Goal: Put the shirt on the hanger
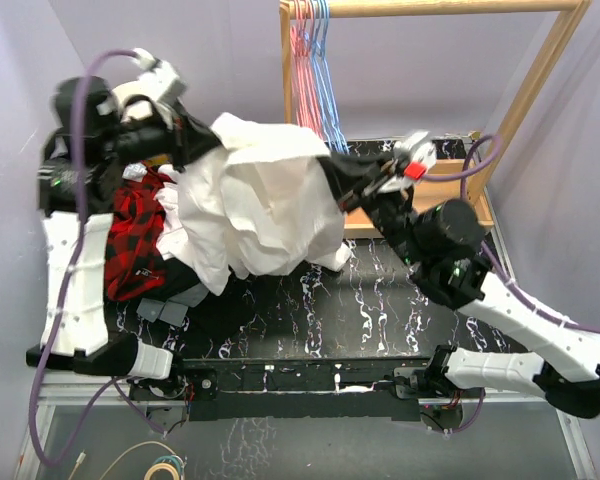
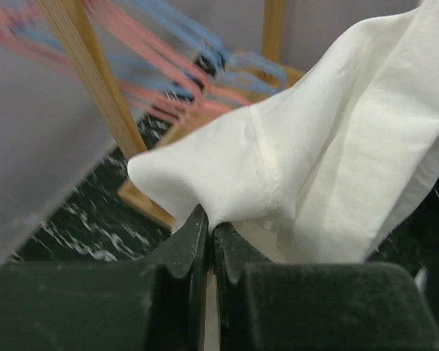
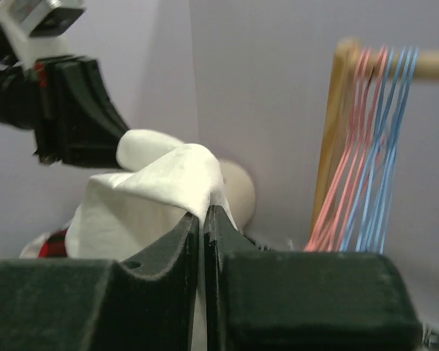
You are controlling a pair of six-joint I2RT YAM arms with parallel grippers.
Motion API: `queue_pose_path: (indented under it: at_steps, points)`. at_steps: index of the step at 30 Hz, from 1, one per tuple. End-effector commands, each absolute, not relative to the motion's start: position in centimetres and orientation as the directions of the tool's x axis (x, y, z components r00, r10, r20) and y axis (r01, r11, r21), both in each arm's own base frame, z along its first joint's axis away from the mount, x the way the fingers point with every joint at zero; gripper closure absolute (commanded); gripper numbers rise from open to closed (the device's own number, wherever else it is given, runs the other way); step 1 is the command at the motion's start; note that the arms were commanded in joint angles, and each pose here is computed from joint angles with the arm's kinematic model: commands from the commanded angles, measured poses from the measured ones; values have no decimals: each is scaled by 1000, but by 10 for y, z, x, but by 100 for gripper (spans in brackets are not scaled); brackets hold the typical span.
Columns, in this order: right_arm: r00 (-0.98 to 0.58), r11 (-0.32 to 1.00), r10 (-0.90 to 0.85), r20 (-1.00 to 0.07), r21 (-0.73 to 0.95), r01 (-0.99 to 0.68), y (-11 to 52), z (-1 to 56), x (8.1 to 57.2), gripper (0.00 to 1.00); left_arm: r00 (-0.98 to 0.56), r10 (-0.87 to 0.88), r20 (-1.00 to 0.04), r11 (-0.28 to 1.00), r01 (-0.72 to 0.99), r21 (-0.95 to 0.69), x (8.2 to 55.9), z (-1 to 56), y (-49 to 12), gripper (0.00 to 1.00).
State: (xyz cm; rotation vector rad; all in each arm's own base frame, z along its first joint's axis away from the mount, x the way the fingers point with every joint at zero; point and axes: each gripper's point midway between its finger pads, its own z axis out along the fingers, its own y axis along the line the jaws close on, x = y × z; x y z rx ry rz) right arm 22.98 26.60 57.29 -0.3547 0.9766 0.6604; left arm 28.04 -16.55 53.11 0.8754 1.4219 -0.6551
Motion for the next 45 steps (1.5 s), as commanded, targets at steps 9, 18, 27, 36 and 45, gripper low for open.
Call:
queue_pose_path:
  at_steps: [9,18,27,36,45]
  points:
    - [-224,526,392,-893,416,-742,270,368,181,92,-323,464,-825,352,922,-163,242,303,-210,100]
    - [-193,882,417,-888,447,-152,200,291,280,92,-364,439,-822,672,739,31,349,284,-190,100]
    - [-337,845,490,-804,533,-43,190,230,343,92,-560,407,-722,742,663,-96,395,212,-196,100]
    - [-379,833,455,-806,536,-138,214,227,350,92,-637,373,-675,760,626,-171,398,203,-199,10]
    - [-397,867,387,-833,475,-152,201,209,361,54,-469,496,-731,631,772,-67,318,282,-159,3]
